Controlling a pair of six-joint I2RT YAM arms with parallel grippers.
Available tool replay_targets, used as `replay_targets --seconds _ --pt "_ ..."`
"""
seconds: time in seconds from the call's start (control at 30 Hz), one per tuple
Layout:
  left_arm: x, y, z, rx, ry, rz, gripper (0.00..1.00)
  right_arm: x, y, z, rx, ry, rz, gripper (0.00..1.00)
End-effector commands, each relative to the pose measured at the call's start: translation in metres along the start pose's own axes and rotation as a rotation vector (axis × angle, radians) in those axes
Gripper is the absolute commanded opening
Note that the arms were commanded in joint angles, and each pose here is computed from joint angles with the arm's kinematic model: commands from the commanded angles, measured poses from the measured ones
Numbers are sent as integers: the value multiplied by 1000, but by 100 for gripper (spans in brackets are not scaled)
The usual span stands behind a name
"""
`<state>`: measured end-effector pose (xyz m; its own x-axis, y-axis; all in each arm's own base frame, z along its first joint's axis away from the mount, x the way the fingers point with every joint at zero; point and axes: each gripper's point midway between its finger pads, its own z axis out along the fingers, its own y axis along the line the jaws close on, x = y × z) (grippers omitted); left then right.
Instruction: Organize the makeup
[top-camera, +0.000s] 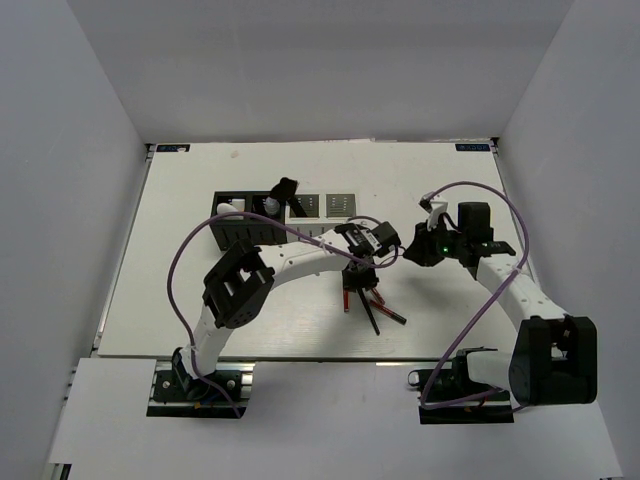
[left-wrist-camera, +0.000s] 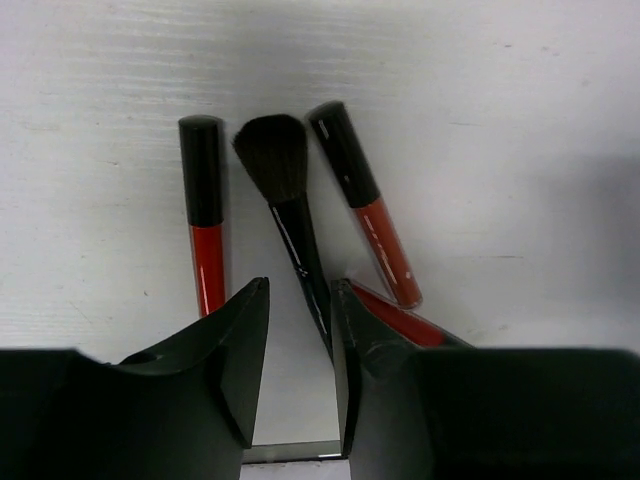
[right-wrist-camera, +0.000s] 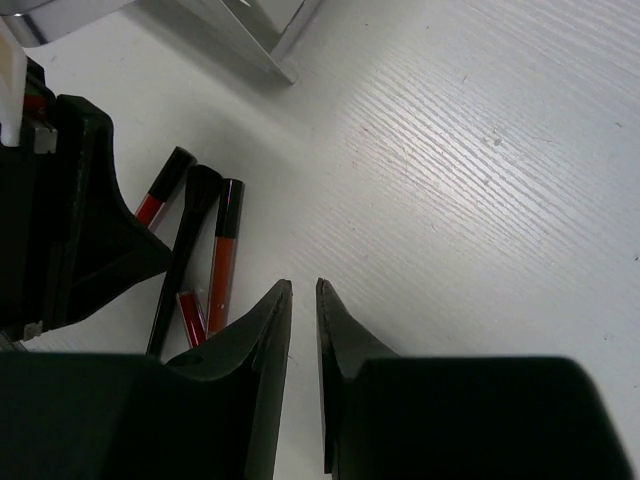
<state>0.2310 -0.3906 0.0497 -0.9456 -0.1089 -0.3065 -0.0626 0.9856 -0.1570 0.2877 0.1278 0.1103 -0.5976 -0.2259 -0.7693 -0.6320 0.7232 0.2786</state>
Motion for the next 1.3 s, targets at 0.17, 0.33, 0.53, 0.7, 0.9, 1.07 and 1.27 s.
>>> replay_targets --seconds 0.17,0.33,0.53,0.7,0.9,1.07,1.27 --pt "-8 1 -8 -20 -46 -30 44 -5 1 -4 -2 -51 -23 22" --pt "-8 -1 -4 -15 -46 -26 44 -2 0 -5 3 -50 -15 22" --pt "-4 0 3 -19 -39 -20 44 0 -2 -5 9 -48 0 22" --pt "-6 -3 9 -23 -42 -13 44 2 -2 -6 12 -44 3 22" --pt "-6 -3 17 -50 -39 -6 43 2 -4 -6 14 -47 3 22" --pt "-6 -5 20 -48 -40 -6 43 3 -4 -6 13 -44 7 22" --pt "-1 -4 24 -53 -17 -4 37 3 -5 -7 14 -47 14 22"
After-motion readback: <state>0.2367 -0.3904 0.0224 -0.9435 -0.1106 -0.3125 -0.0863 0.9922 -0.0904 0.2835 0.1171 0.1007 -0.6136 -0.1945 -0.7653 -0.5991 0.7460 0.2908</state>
